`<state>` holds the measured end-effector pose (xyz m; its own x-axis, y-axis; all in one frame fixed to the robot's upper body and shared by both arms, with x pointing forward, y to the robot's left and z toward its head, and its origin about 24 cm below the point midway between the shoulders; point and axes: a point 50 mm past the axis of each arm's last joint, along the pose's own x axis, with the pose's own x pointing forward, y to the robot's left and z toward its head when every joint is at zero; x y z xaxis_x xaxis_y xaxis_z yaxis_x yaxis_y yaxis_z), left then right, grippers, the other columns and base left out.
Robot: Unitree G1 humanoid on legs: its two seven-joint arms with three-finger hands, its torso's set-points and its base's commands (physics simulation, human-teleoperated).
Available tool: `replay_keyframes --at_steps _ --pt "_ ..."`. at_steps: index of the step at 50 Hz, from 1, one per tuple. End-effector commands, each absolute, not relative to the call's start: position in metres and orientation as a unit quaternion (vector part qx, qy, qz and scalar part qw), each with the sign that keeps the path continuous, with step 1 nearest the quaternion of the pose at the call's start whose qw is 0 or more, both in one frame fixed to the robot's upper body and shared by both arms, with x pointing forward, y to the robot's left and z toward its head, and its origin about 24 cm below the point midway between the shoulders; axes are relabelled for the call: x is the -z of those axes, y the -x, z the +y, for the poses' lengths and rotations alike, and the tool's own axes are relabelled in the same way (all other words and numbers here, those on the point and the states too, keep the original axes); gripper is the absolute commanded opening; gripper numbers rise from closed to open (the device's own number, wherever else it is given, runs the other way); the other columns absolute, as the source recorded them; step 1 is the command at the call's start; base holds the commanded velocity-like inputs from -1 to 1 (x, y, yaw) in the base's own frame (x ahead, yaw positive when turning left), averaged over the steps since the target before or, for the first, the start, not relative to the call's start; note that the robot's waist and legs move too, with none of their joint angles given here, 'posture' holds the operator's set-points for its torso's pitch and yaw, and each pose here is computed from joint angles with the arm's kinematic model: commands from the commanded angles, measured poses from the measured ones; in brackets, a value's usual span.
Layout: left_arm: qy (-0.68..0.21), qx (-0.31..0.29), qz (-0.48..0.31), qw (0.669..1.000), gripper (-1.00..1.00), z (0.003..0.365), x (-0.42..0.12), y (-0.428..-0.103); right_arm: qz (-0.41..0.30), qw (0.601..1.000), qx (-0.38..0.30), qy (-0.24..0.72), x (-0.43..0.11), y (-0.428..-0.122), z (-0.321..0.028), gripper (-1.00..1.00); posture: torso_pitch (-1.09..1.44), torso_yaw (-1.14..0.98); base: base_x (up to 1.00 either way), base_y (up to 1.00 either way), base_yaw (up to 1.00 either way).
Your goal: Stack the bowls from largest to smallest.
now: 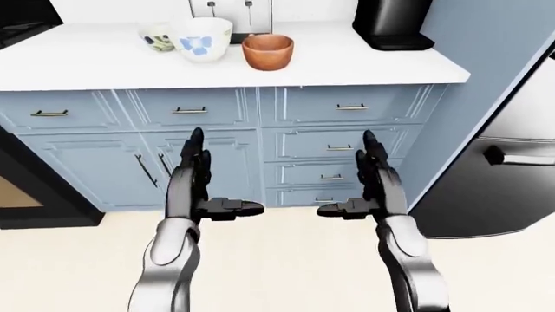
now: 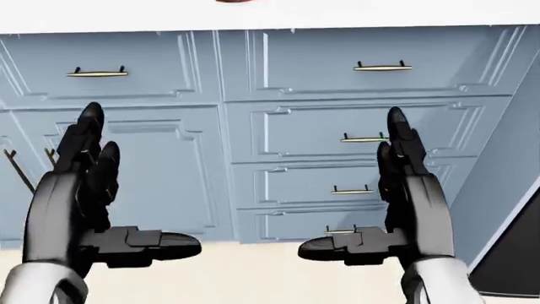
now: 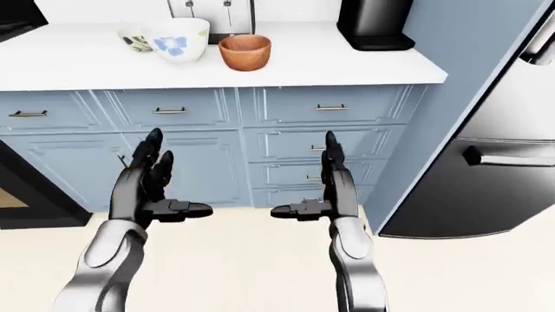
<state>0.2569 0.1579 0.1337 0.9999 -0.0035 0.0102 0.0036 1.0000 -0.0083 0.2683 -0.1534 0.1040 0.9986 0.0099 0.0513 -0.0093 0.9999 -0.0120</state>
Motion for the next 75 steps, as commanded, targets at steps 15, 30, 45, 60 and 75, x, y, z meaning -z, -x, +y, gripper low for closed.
replay_keyframes --at_steps 15,30,45,60,75 --pt "0.018 -0.002 -0.044 0.999 1.00 0.175 -0.222 -0.260 -0.110 0.994 -0.019 -0.010 -0.181 -0.266 -0.155 1.00 0.00 0.00 0.00 0.54 0.00" --pt "0.010 -0.001 -0.055 0.998 1.00 0.174 -0.234 -0.258 -0.119 0.993 -0.017 -0.019 -0.194 -0.262 -0.159 1.00 0.00 0.00 0.00 0.95 0.00" --pt "0.008 0.005 -0.057 0.998 1.00 0.170 -0.232 -0.256 -0.124 0.990 -0.041 -0.052 -0.193 -0.256 -0.159 1.00 0.00 0.00 0.00 0.15 -0.30" --pt "-0.010 -0.005 -0.070 0.997 1.00 0.182 -0.260 -0.251 -0.140 0.989 -0.049 -0.012 -0.209 -0.256 -0.156 1.00 0.00 0.00 0.00 0.06 -0.52" --pt "-0.023 -0.004 -0.070 0.997 1.00 0.183 -0.270 -0.253 -0.142 0.987 -0.051 -0.047 -0.219 -0.257 -0.164 1.00 0.00 0.00 0.03 0.26 0.40"
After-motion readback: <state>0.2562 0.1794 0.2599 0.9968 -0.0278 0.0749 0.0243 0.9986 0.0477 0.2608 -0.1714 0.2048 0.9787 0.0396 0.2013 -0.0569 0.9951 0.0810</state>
